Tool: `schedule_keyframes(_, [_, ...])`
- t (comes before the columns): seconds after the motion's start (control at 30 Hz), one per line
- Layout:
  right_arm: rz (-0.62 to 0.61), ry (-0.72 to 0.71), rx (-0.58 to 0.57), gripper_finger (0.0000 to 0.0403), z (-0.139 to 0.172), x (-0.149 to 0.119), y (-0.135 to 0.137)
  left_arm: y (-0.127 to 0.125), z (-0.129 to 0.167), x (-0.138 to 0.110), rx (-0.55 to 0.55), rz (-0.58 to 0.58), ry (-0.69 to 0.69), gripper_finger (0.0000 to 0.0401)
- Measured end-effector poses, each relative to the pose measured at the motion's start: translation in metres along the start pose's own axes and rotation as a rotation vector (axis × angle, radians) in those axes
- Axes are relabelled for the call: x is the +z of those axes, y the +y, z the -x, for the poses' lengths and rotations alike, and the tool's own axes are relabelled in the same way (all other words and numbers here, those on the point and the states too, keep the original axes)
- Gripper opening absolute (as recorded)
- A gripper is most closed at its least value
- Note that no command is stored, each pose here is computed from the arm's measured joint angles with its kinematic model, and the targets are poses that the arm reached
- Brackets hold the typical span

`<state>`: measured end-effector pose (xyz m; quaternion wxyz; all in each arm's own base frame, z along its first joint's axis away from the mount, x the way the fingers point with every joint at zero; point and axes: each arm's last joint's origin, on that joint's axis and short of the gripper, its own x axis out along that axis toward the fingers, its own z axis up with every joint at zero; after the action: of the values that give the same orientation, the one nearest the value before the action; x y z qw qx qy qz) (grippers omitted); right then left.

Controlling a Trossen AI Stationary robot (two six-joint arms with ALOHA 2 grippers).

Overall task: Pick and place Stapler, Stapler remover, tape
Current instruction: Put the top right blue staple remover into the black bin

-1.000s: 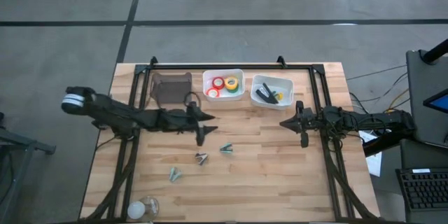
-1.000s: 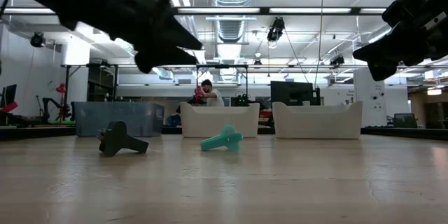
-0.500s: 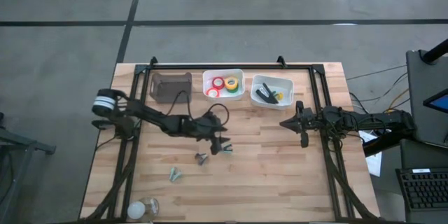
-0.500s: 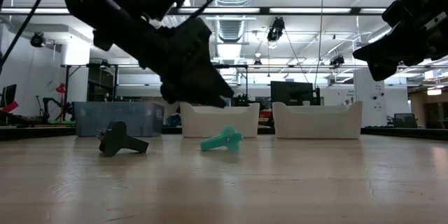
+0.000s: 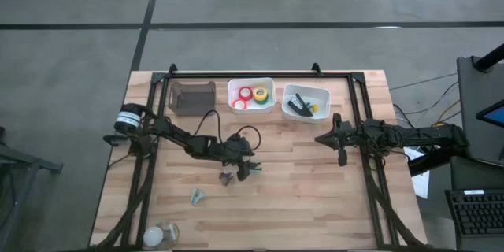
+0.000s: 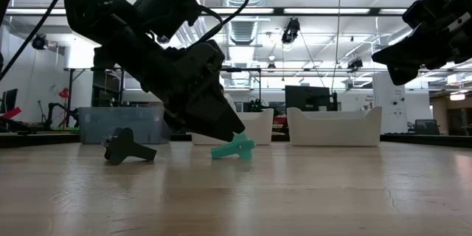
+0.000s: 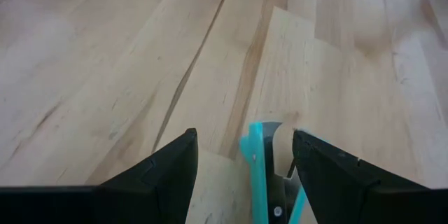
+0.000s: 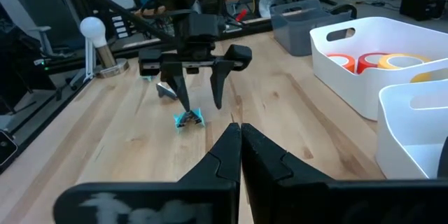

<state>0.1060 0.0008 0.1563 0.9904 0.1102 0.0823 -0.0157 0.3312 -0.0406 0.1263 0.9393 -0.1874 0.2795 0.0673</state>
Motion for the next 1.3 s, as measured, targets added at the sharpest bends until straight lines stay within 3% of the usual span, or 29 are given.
schedule_keyframes(0.3, [0.0, 0.0, 0.0, 0.0009, 0.0, 0.0, 0.0, 0.0, -0.0005, -0.0007, 0.003, -0.001, 0.002, 0.0231])
schedule_keyframes(0.7, [0.0, 0.0, 0.0, 0.0009, 0.0, 0.0, 0.0, -0.0006, -0.0002, -0.0023, -0.012, 0.014, 0.016, 0.0168])
schedule_keyframes(1.3, [0.0, 0.0, 0.0, 0.0009, 0.0, 0.0, 0.0, 0.0003, -0.0007, -0.0033, 0.004, 0.012, 0.016, 0.014])
